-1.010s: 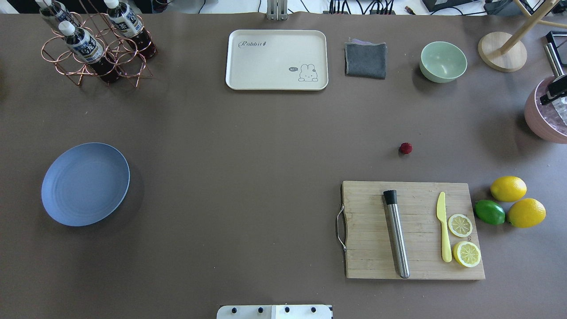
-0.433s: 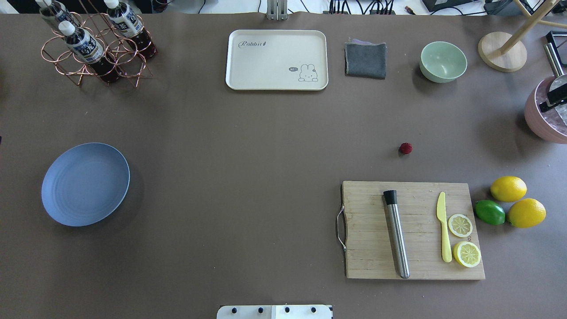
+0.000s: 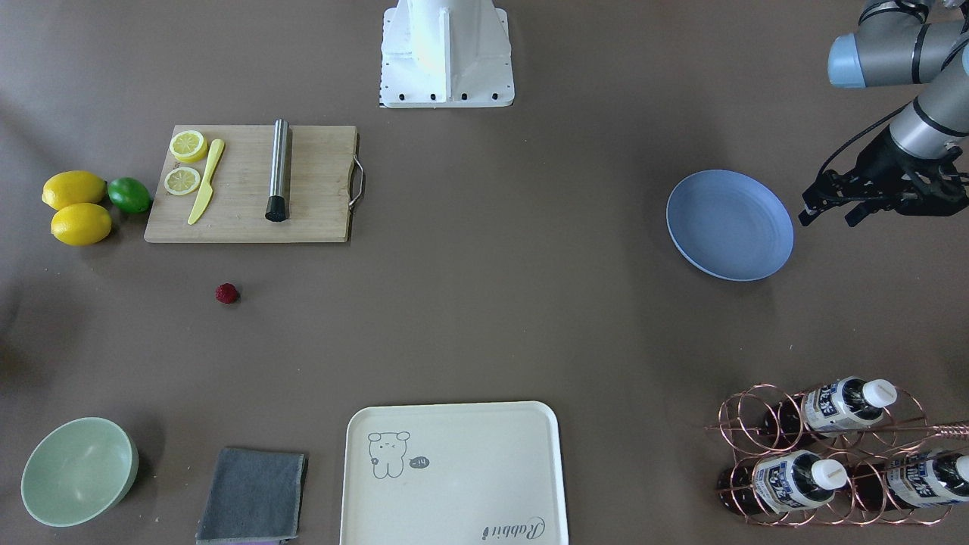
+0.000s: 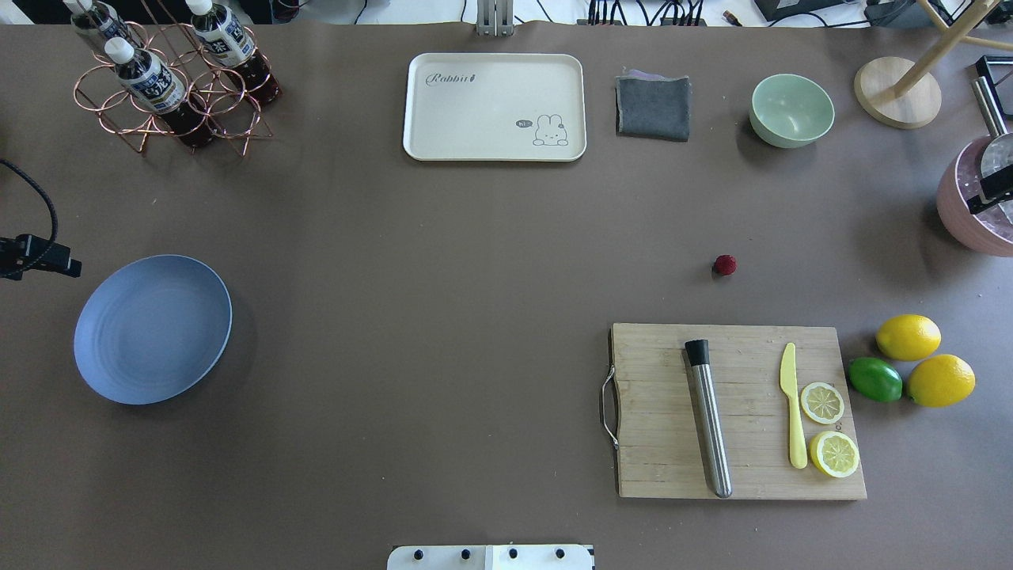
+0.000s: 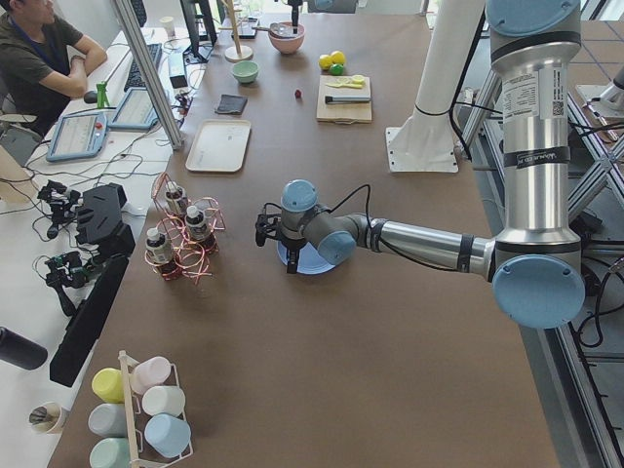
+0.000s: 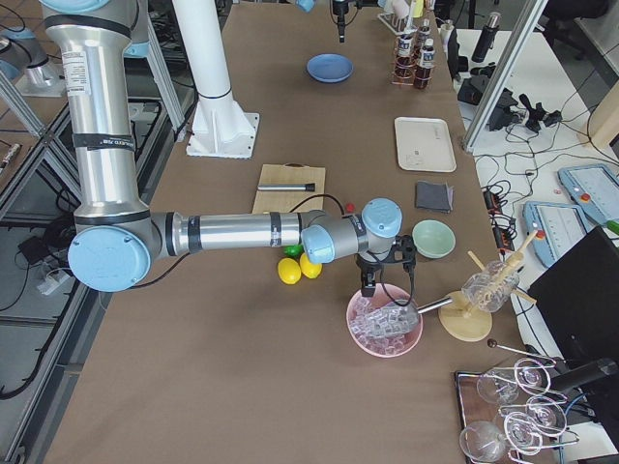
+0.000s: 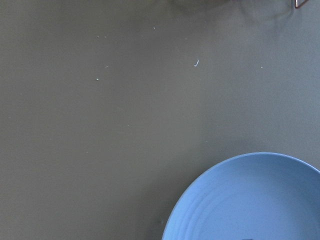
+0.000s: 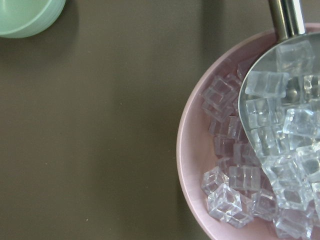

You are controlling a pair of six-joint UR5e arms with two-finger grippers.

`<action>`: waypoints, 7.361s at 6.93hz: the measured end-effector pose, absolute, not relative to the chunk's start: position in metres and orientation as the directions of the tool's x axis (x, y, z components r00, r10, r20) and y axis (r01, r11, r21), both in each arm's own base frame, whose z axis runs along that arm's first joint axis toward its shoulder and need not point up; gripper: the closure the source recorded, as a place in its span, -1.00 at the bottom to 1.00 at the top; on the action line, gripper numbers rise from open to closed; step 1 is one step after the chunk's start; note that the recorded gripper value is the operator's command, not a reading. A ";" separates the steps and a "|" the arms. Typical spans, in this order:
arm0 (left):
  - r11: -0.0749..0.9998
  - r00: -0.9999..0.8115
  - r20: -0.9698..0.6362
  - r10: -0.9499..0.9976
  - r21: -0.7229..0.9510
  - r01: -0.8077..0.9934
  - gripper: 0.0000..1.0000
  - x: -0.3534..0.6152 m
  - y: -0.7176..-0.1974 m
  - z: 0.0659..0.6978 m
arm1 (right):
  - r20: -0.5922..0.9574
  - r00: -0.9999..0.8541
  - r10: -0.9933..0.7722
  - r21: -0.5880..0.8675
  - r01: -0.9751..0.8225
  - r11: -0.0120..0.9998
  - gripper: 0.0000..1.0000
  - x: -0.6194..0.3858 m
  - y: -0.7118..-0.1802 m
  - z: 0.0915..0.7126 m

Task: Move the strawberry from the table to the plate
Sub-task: 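Move the left gripper toward the blue plate's rim, then push the blue plate inward with the left gripper while the right gripper descends, then grasp and lift the red strawberry with the right gripper while the left withdraws, then carry the strawberry over the blue plate and release it with the right gripper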

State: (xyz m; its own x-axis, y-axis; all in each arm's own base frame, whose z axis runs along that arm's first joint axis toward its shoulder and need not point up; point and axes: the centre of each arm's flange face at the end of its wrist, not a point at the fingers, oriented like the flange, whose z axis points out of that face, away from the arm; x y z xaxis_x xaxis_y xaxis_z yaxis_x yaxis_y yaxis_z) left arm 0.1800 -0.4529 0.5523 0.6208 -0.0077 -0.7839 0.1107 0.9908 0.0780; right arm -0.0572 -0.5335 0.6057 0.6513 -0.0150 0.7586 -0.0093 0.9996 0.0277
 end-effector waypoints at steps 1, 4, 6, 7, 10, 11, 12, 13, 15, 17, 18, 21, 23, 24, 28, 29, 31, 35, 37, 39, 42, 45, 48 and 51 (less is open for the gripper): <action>0.991 0.617 -0.787 -0.001 0.081 0.104 -0.71 0.195 -0.457 0.558 | 0.758 0.652 -0.012 0.023 -0.009 1.000 -1.00 -0.057 -0.533 0.608; 0.989 0.611 -0.791 0.006 0.097 0.116 -0.13 0.222 -0.459 0.589 | 0.758 0.653 -0.009 0.020 -0.009 1.000 -1.00 -0.057 -0.533 0.610; 0.989 0.607 -0.795 -0.004 0.088 0.121 0.14 0.225 -0.457 0.593 | 0.764 0.645 -0.014 0.025 -0.008 1.000 -1.00 -0.057 -0.533 0.605; 0.989 0.609 -0.793 -0.005 0.084 0.118 0.14 0.225 -0.456 0.596 | 0.767 0.642 -0.015 0.025 -0.007 1.000 -1.00 -0.058 -0.533 0.605; 0.991 0.616 -0.788 0.002 0.083 0.102 0.23 0.229 -0.451 0.601 | 0.769 0.639 -0.016 0.026 -0.007 1.000 -1.00 -0.057 -0.533 0.604; 0.992 0.617 -0.787 0.003 0.082 0.100 0.42 0.230 -0.449 0.602 | 0.769 0.639 -0.015 0.026 -0.007 1.000 -1.00 -0.057 -0.533 0.603; 0.992 0.618 -0.786 0.003 0.081 0.098 0.56 0.229 -0.448 0.603 | 0.769 0.639 -0.015 0.025 -0.007 1.000 -1.00 -0.057 -0.532 0.604; 0.992 0.619 -0.786 0.004 0.081 0.097 0.98 0.229 -0.447 0.604 | 0.770 0.638 -0.014 0.024 -0.007 1.000 -1.00 -0.057 -0.532 0.604; 0.992 0.619 -0.785 0.004 0.080 0.095 1.00 0.229 -0.444 0.605 | 0.772 0.635 -0.012 0.023 -0.009 1.000 -1.00 -0.056 -0.532 0.604; 0.994 0.602 -0.798 0.010 0.073 0.080 1.00 0.231 -0.445 0.598 | 0.775 0.632 -0.013 0.032 -0.019 0.999 -1.00 -0.056 -0.535 0.593; 0.996 0.576 -0.817 0.014 0.060 0.061 1.00 0.233 -0.444 0.587 | 0.782 0.623 0.014 0.022 -0.050 0.998 -1.00 -0.060 -0.540 0.574; 0.997 0.538 -0.841 -0.052 -0.011 0.080 1.00 0.261 -0.479 0.503 | 0.806 0.589 0.060 -0.007 -0.092 0.996 -1.00 -0.116 -0.550 0.499; 0.994 0.512 -0.853 -0.100 -0.057 0.098 1.00 0.315 -0.489 0.426 | 0.810 0.584 0.048 0.001 -0.083 0.997 -1.00 -0.174 -0.545 0.450; 0.992 0.501 -0.858 -0.113 -0.074 0.097 1.00 0.353 -0.484 0.392 | 0.804 0.592 0.046 0.004 -0.084 0.996 -0.99 -0.211 -0.539 0.427; 0.991 0.508 -0.852 -0.122 -0.074 0.112 1.00 0.464 -0.444 0.306 | 0.751 0.661 -0.016 0.025 -0.005 1.000 -0.87 -0.346 -0.496 0.413; 0.990 0.501 -0.856 -0.131 -0.084 0.114 1.00 0.478 -0.434 0.296 | 0.730 0.682 -0.028 0.027 0.012 1.000 -0.80 -0.364 -0.490 0.423; 0.990 0.500 -0.856 -0.131 -0.083 0.118 1.00 0.496 -0.421 0.288 | 0.694 0.719 -0.038 0.035 0.020 0.999 -0.72 -0.388 -0.501 0.439; 0.988 0.494 -0.858 -0.139 -0.085 0.131 -0.92 0.514 -0.403 0.279 | 0.676 0.735 -0.054 0.059 0.018 0.998 0.84 -0.392 -0.521 0.442; 0.987 0.494 -0.858 -0.140 -0.082 0.137 -0.92 0.513 -0.403 0.279 | 0.669 0.739 -0.075 0.073 0.035 0.997 1.00 -0.387 -0.523 0.448; 0.986 0.489 -0.861 -0.142 -0.081 0.144 -0.92 0.509 -0.404 0.277 | 0.680 0.730 -0.076 0.074 0.035 0.997 1.00 -0.383 -0.526 0.441; 0.982 0.491 -0.860 -0.141 -0.057 0.181 -0.93 0.470 -0.424 0.290 | 0.760 0.649 -0.025 0.035 -0.003 0.999 1.00 -0.370 -0.552 0.350; 0.988 0.575 -0.818 0.000 0.089 0.126 -0.93 0.363 -0.476 0.361 | 0.810 0.578 0.100 -0.057 -0.093 0.994 1.00 -0.443 -0.505 0.225; 0.988 0.612 -0.787 0.071 0.139 0.064 -0.93 0.276 -0.509 0.422 | 0.811 0.573 0.121 -0.055 -0.131 0.990 1.00 -0.571 -0.412 0.156; 0.988 0.616 -0.785 0.067 0.139 0.069 -0.93 0.265 -0.514 0.429 | 0.794 0.597 0.110 -0.023 -0.152 0.988 1.00 -0.637 -0.394 0.176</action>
